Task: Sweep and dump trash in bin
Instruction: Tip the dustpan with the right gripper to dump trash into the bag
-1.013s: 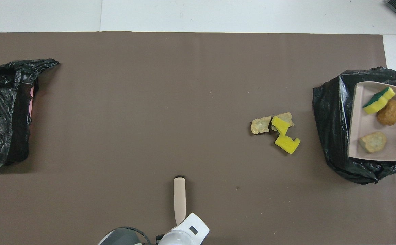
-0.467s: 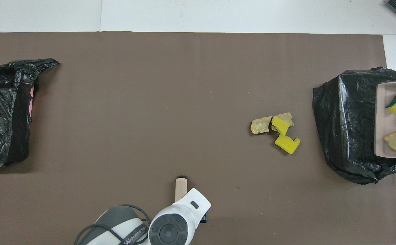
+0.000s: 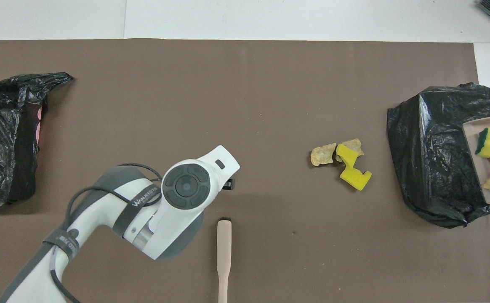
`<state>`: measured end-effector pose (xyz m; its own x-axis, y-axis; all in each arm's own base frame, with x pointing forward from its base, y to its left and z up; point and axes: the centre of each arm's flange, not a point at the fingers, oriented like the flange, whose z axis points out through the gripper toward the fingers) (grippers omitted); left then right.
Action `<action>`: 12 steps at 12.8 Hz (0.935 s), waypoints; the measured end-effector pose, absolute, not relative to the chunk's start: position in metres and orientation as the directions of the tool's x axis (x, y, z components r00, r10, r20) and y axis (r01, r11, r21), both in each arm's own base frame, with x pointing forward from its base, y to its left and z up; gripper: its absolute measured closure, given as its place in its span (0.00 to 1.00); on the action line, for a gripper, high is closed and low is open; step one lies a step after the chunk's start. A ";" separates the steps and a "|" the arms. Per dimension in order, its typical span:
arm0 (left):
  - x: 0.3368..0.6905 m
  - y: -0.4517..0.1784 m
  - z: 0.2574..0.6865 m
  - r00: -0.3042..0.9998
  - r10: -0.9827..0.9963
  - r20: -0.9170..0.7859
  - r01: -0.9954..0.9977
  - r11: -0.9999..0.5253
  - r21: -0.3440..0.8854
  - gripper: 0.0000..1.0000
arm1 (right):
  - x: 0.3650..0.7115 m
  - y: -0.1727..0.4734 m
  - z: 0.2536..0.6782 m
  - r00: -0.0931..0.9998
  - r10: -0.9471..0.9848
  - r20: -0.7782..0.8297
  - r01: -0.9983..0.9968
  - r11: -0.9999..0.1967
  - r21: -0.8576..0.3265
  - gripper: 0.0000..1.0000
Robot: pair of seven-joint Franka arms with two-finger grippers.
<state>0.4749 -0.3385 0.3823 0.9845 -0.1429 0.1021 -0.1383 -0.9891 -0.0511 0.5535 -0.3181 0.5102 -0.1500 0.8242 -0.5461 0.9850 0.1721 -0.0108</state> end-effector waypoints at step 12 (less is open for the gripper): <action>0.597 -0.147 0.531 0.965 -0.134 0.224 -0.103 -0.984 -0.147 0.00 | 0.592 -0.264 0.530 -0.495 0.584 -0.643 0.824 0.551 -0.134 0.68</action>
